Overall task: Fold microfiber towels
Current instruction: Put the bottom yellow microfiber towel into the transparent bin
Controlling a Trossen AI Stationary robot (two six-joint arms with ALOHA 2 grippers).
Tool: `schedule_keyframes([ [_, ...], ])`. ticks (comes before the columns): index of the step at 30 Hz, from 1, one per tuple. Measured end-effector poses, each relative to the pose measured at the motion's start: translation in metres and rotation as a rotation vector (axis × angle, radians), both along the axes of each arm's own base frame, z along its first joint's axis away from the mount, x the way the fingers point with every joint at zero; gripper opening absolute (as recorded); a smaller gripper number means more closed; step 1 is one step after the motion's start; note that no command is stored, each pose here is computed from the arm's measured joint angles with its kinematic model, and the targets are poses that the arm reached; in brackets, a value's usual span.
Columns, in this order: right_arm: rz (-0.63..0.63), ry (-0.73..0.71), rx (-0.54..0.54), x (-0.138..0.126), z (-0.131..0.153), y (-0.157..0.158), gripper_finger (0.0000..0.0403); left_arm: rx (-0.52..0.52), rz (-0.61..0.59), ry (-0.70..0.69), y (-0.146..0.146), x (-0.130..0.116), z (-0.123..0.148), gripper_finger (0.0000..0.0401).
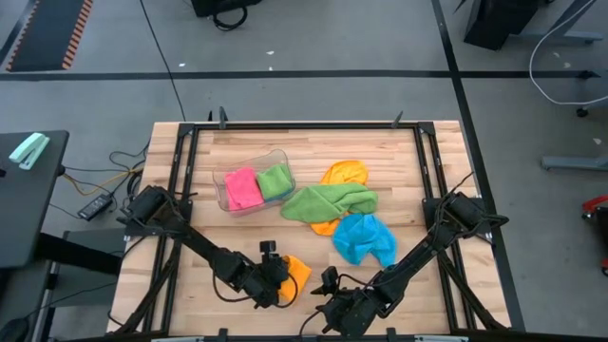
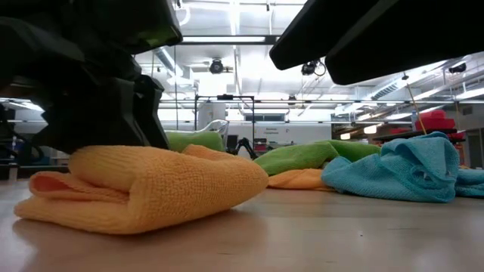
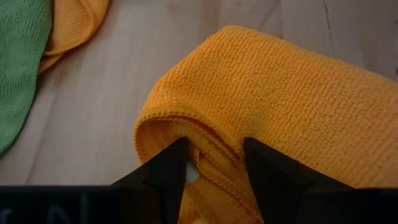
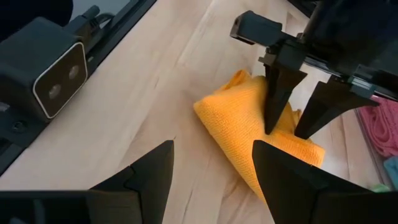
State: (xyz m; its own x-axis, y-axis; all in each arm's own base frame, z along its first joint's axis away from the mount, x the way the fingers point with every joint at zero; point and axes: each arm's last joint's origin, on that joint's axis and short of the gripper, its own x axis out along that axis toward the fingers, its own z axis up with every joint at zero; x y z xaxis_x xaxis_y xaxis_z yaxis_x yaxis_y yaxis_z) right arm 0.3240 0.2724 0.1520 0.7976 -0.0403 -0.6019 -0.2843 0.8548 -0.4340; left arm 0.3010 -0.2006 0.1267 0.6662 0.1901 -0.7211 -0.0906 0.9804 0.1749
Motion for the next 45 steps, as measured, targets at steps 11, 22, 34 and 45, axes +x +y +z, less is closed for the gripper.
schedule_keyframes([
  [11,-0.003,-0.006,0.003,0.002,0.001,-0.001,0.0264,0.026,-0.016,0.018,0.002,0.000,-0.001,0.0172],
  [22,0.026,-0.006,-0.104,0.027,0.011,-0.024,0.0312,0.024,0.005,0.017,0.008,0.004,-0.001,0.0172],
  [34,0.086,0.010,-0.127,0.032,0.011,-0.031,0.0312,0.013,-0.041,-0.043,0.003,-0.005,0.028,0.0172],
  [45,-0.073,-0.035,-0.200,0.016,0.009,-0.019,0.0311,0.158,-0.345,-0.068,-0.025,-0.027,0.048,0.0172],
])
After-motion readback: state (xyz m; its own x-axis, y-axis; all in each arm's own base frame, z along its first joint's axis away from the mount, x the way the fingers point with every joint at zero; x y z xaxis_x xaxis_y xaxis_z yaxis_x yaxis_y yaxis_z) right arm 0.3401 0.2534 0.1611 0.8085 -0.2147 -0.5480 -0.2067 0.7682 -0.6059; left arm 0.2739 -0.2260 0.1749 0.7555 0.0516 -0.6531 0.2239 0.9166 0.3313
